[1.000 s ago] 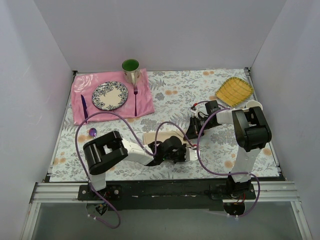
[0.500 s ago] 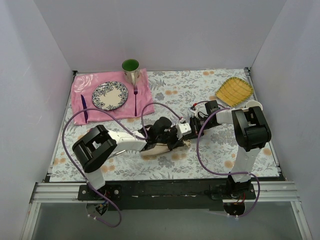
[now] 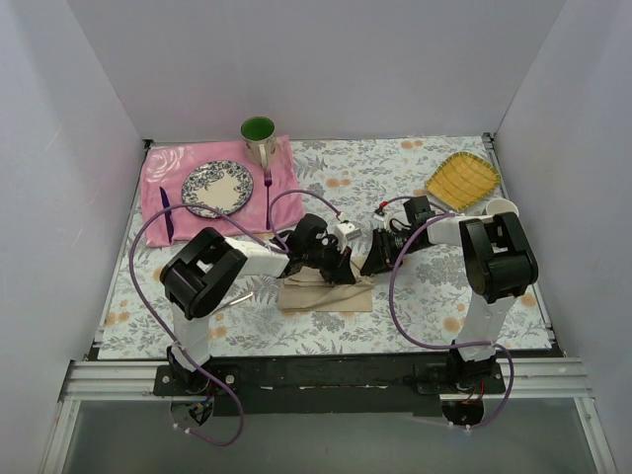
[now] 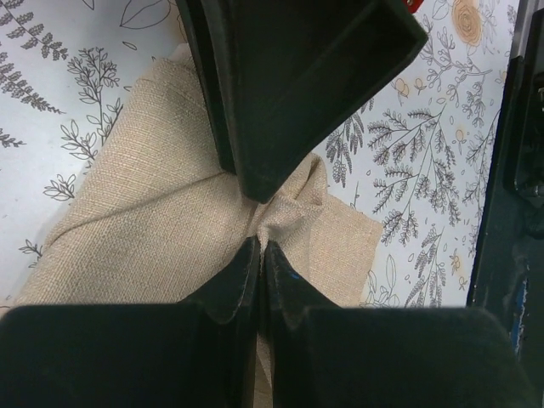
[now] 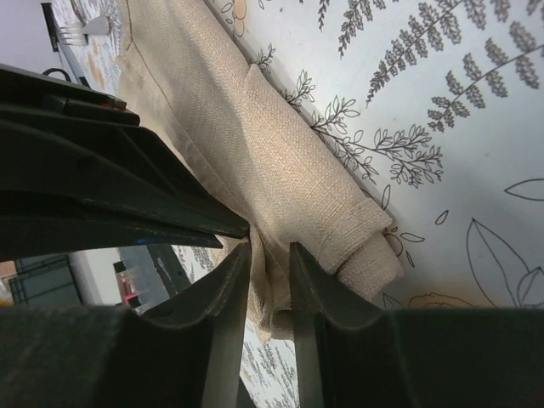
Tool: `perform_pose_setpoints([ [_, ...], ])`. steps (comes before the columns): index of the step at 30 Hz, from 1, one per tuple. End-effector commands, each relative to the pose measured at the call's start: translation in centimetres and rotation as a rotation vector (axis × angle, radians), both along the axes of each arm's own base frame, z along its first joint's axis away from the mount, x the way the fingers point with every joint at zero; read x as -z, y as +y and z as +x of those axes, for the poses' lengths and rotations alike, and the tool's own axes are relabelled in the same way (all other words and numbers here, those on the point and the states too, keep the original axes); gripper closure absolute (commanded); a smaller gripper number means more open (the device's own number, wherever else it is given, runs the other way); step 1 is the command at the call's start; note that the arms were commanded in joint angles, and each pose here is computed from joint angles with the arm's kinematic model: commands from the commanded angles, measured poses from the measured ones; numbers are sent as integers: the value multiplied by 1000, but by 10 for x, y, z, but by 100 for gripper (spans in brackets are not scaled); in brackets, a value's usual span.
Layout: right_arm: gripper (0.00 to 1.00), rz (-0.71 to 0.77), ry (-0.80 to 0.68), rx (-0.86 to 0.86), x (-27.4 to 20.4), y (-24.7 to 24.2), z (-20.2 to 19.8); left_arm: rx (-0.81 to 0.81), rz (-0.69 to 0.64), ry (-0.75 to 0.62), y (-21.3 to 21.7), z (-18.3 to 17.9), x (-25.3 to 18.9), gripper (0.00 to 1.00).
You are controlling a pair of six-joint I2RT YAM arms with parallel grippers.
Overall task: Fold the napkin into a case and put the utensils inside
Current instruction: Pick up the 2/3-rectangle-folded napkin from the center of the board.
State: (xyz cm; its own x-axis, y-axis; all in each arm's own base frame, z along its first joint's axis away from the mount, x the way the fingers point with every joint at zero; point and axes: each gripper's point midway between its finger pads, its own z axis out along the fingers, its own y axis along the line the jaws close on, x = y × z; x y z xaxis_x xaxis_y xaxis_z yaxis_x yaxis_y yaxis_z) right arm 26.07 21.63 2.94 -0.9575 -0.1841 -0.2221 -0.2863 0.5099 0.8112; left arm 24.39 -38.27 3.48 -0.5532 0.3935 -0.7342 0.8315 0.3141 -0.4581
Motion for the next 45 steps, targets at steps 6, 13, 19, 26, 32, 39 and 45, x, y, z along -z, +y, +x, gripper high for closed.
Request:
perform_pose_setpoints([
  [6, 56, 5, -194, -73, -39, -4, 12, 24, -20, 48, 1, -3, -4, 100],
  [13, 43, 29, -202, -109, -37, -3, 3, 9, -47, 86, -2, 0, -12, 96],
  [19, 39, 20, -233, -153, -27, -5, -6, 6, -68, 127, -3, 1, -21, 96],
  [26, 49, 23, -236, -191, -11, -6, -12, -5, -82, 182, -1, 10, -23, 96],
  [32, 53, 72, -251, -224, -16, -1, -17, -13, -81, 242, 1, 16, -18, 98],
  [39, 50, 135, -279, -266, -29, 3, -22, 1, -88, 262, 0, 18, -18, 95],
  [45, 51, 104, -308, -284, -23, 5, -20, 16, -108, 261, -2, 19, -25, 95],
])
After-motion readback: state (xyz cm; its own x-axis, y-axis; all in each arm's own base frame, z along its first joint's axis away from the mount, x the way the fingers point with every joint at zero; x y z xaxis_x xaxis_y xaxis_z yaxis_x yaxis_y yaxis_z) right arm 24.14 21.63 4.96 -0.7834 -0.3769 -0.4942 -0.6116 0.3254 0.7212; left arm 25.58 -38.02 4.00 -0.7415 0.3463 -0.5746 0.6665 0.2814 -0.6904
